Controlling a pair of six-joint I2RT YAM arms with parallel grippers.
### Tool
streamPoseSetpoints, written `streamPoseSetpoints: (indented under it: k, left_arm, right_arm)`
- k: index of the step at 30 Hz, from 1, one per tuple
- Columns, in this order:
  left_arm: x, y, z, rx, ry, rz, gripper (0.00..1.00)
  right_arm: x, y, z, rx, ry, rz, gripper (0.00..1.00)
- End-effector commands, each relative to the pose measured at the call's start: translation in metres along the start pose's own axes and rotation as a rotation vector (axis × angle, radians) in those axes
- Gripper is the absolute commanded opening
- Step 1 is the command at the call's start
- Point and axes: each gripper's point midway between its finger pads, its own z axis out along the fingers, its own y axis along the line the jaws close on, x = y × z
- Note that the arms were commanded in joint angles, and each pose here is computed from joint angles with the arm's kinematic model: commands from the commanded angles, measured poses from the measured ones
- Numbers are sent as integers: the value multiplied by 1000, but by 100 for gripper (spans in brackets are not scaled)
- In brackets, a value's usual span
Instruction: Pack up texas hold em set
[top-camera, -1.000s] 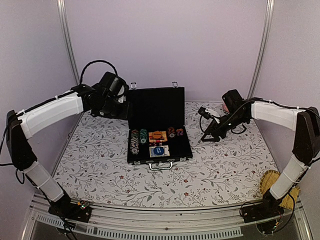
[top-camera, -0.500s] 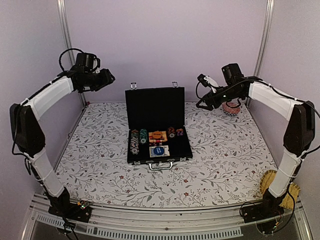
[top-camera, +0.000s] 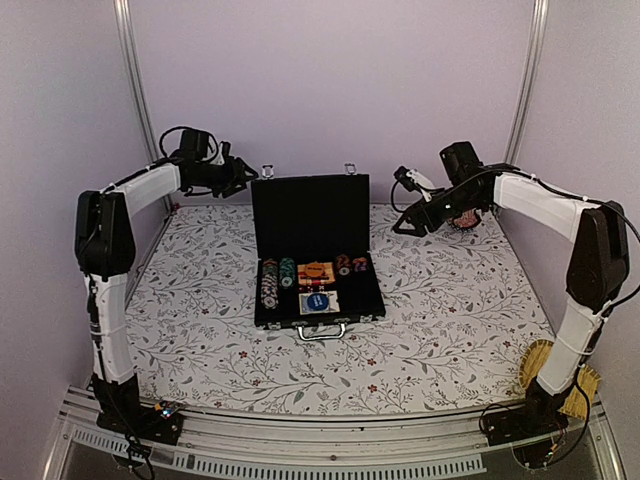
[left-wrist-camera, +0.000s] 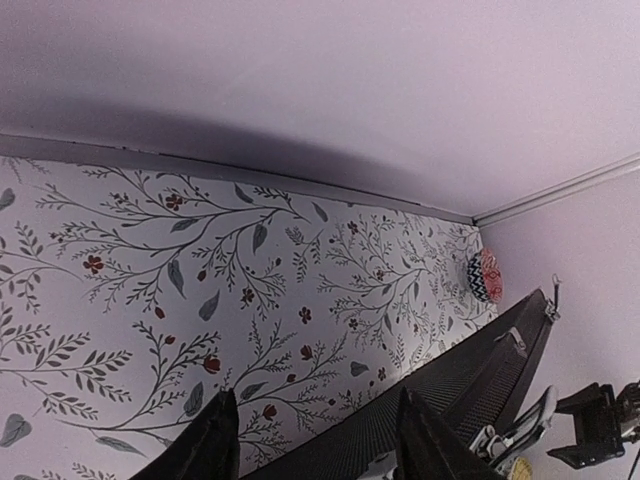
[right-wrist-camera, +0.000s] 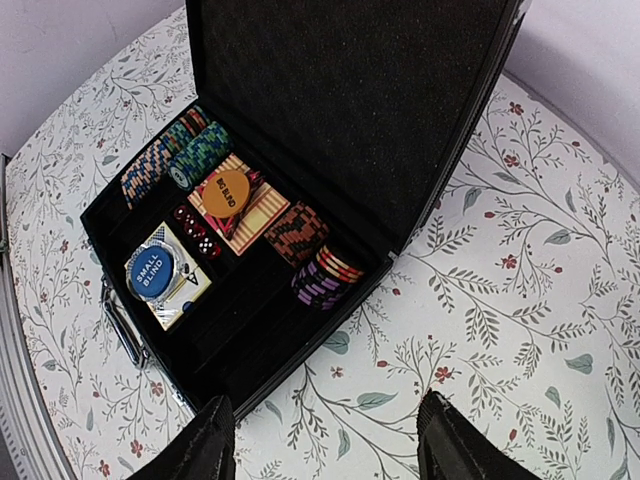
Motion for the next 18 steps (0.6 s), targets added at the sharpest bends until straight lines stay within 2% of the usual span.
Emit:
streamPoseSetpoints:
  k: [1,8,14,18]
  left_arm:
    - [31,-44,-12,172,110,96,54]
    - [110,-75,-54,235,213,170,51]
    - [206,-64,-92,208,326,156,51]
    - [231,-49,-112,125,332,174,50]
  right_arm:
    - [1,9,-15,-5,-14,-21,63]
    - [0,9,-23,12,-24,-12,63]
    - [-10,27,-50,-6,-84,-49,64]
    - [0,45,-55,-73,-100,-74,67]
